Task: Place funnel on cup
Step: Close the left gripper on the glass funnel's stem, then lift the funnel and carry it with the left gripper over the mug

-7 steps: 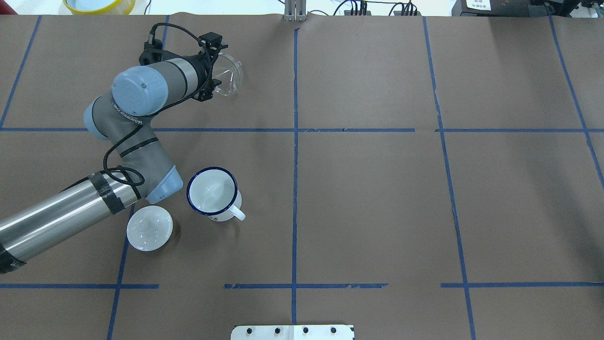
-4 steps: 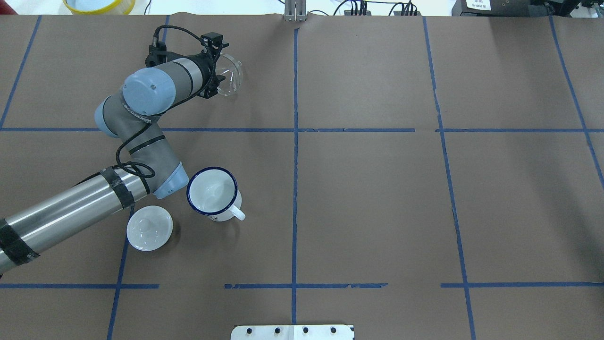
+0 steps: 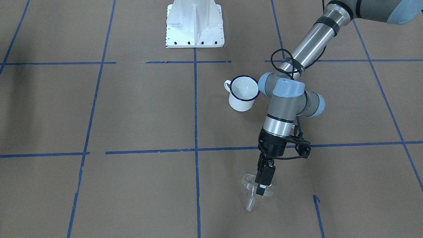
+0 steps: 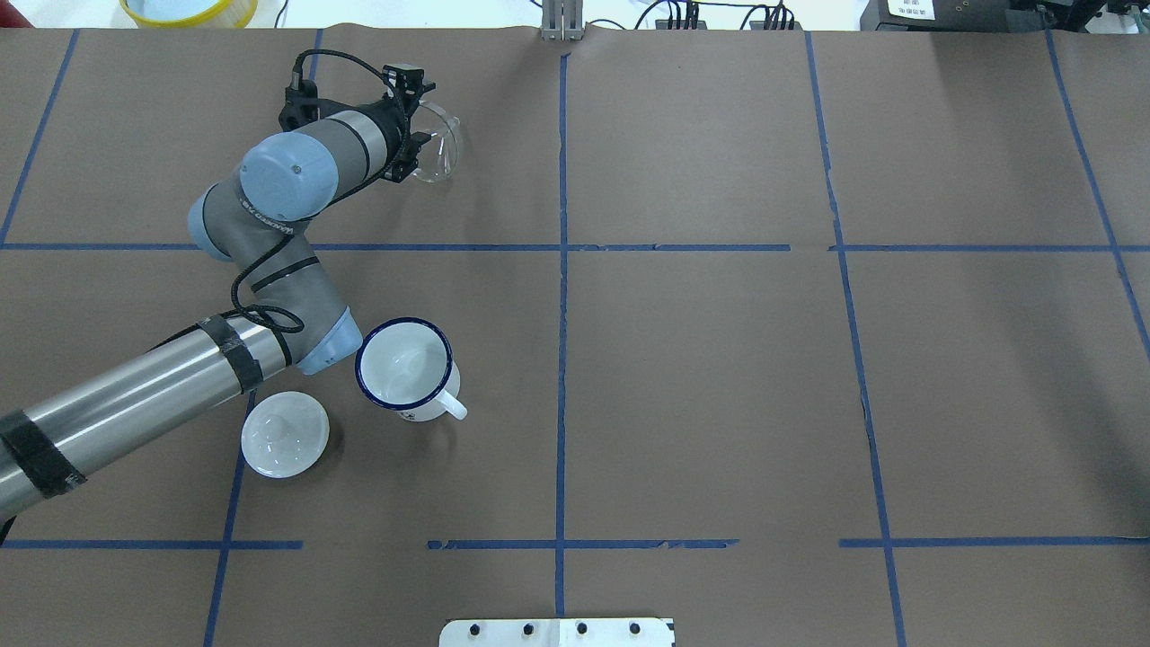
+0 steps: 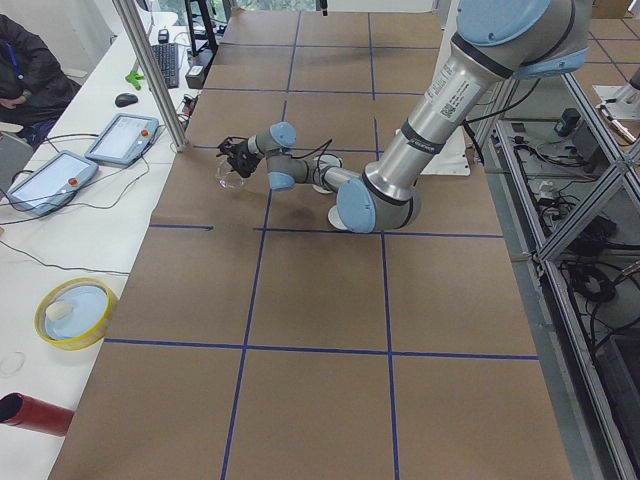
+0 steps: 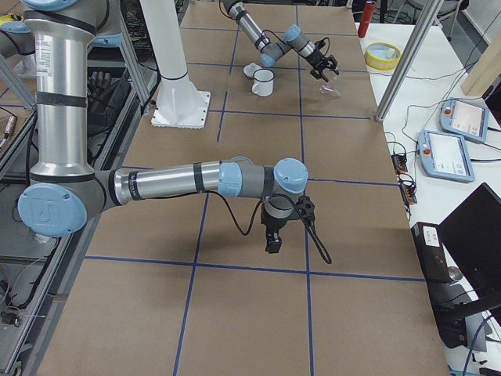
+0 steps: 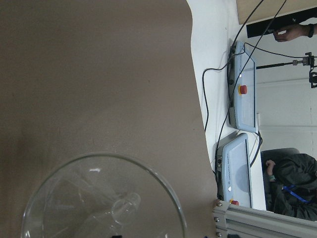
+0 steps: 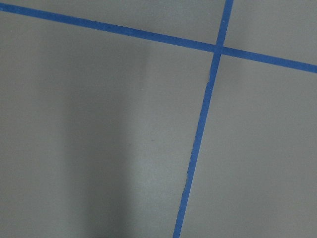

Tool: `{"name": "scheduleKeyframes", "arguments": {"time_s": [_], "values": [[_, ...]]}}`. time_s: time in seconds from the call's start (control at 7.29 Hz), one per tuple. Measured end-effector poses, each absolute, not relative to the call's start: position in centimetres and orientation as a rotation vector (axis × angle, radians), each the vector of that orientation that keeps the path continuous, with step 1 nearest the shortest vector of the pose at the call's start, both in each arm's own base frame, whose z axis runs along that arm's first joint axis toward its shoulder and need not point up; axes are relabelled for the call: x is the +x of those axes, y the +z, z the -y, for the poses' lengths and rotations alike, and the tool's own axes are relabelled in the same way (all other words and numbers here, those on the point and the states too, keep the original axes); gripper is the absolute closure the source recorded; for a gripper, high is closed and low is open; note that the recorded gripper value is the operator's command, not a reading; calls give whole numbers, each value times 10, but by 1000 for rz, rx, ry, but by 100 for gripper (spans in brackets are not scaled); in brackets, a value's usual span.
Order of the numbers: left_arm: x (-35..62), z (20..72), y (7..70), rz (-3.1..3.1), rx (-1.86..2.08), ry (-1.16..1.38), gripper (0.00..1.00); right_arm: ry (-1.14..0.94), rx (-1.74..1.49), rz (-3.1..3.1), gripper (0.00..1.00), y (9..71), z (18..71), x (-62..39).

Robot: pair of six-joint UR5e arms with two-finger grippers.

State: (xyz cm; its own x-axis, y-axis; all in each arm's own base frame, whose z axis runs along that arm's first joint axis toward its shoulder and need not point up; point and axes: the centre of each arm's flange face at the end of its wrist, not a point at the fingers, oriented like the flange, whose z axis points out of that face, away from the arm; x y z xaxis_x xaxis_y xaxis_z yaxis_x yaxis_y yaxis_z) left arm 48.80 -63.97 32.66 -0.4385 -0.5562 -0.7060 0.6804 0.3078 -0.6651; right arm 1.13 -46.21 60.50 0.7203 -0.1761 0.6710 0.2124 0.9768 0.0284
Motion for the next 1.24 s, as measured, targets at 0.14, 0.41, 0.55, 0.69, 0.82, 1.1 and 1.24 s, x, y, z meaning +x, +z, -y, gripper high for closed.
{"name": "scheduleKeyframes", "arguments": {"time_s": [0.14,0.41,0.55,0.69,0.82,1.1,1.24], "values": [[489,640,326,-1465,122,-1401,95,-215,-52,736,0,605,462,11],[488,642,324,-1472,123,-1401,100,-215,-52,736,0,605,462,11],[486,642,322,-1484,123,-1399,100,-215,-52,736,0,605,462,11],[482,644,318,-1510,125,-1396,100,-215,-52,736,0,605,462,11],[472,648,309,-1549,131,-1394,100,-215,-52,736,0,605,462,11],[438,651,263,-1655,129,-1348,100,-215,-52,736,0,605,462,11],[424,643,235,-1681,111,-1294,100,-215,-52,736,0,605,462,11]]}}
